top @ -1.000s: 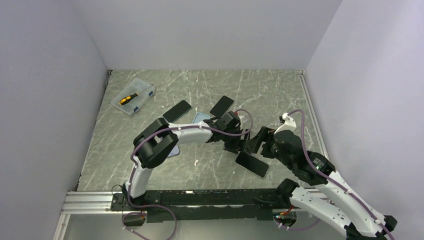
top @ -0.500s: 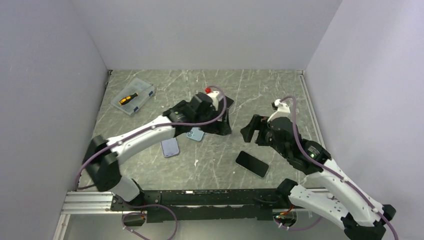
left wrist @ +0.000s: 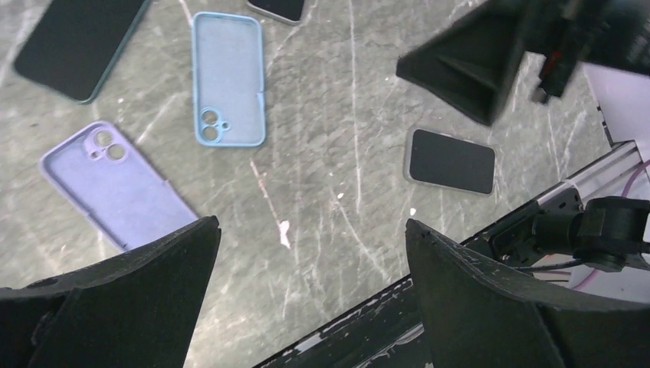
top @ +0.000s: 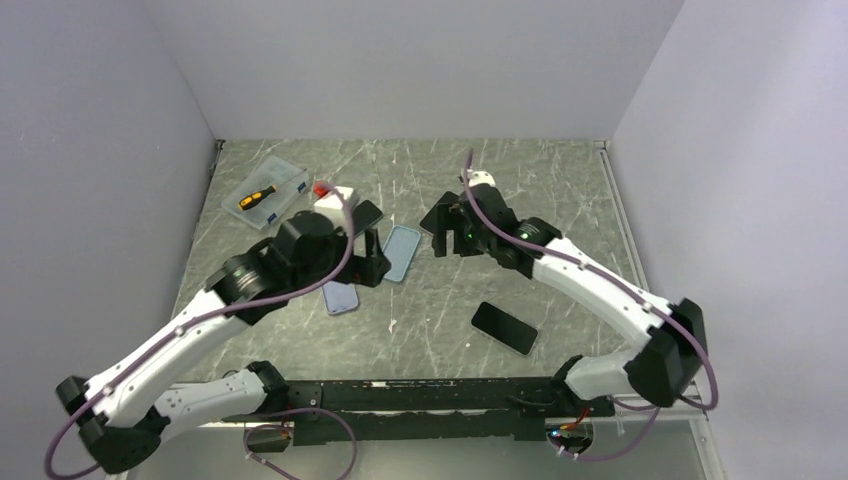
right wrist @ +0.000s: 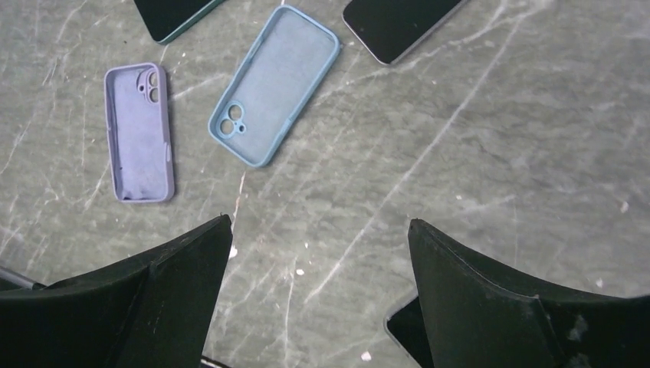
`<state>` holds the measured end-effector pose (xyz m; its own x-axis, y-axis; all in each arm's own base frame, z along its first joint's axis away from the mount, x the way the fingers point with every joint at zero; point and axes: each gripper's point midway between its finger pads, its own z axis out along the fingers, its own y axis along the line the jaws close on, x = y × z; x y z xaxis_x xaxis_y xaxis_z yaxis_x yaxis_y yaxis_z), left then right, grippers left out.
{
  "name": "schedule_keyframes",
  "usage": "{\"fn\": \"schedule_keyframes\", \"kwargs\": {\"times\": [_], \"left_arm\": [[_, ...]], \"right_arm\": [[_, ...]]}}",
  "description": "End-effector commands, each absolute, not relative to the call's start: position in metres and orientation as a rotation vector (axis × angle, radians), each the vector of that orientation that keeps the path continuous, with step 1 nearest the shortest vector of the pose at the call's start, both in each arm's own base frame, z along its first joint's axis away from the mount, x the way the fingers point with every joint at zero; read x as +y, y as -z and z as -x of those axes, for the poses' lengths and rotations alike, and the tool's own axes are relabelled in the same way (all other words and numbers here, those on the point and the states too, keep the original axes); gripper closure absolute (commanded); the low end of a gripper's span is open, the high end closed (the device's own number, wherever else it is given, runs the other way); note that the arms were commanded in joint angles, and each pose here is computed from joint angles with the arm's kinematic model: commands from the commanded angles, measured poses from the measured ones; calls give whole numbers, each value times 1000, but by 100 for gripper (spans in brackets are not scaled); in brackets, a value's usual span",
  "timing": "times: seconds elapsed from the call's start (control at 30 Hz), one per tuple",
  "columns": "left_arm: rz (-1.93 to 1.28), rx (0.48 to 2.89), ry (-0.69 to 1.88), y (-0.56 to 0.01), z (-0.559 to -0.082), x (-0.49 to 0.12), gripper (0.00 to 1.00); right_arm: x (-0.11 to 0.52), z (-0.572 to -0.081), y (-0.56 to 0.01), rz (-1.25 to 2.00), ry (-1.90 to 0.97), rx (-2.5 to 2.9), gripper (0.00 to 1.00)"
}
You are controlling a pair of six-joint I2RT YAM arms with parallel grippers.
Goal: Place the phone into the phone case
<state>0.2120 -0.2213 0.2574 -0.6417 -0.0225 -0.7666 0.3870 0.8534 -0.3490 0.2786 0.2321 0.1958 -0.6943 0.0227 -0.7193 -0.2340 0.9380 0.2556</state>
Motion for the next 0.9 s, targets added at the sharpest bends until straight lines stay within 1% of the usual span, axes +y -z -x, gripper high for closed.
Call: {"fn": "schedule_keyframes", "kwargs": {"times": [0.0, 0.17, 0.33, 0.57, 0.7, 0.87], "left_arm": [[-232, 2175, 518, -254, -198, -180, 2], [-225, 2124, 531, -253, -179, -157, 1], [-230, 2100, 551, -245, -163, -142, 1], [-296, 2086, 620, -233, -149, -144, 1], [-338, 2095, 635, -223, -145, -147, 1], [-358, 2080, 666, -222, -143, -151, 1]], "right_arm": [[264, -310, -212, 211, -496, 2242, 12], [287, -341, -186, 369, -430, 2274, 16], [304, -374, -151, 630, -366, 2275, 21], [333, -402, -121, 936, -379, 2255, 33], [347, -412, -108, 1029, -398, 2235, 42], [345, -424, -84, 1075, -367, 2264, 44]]}}
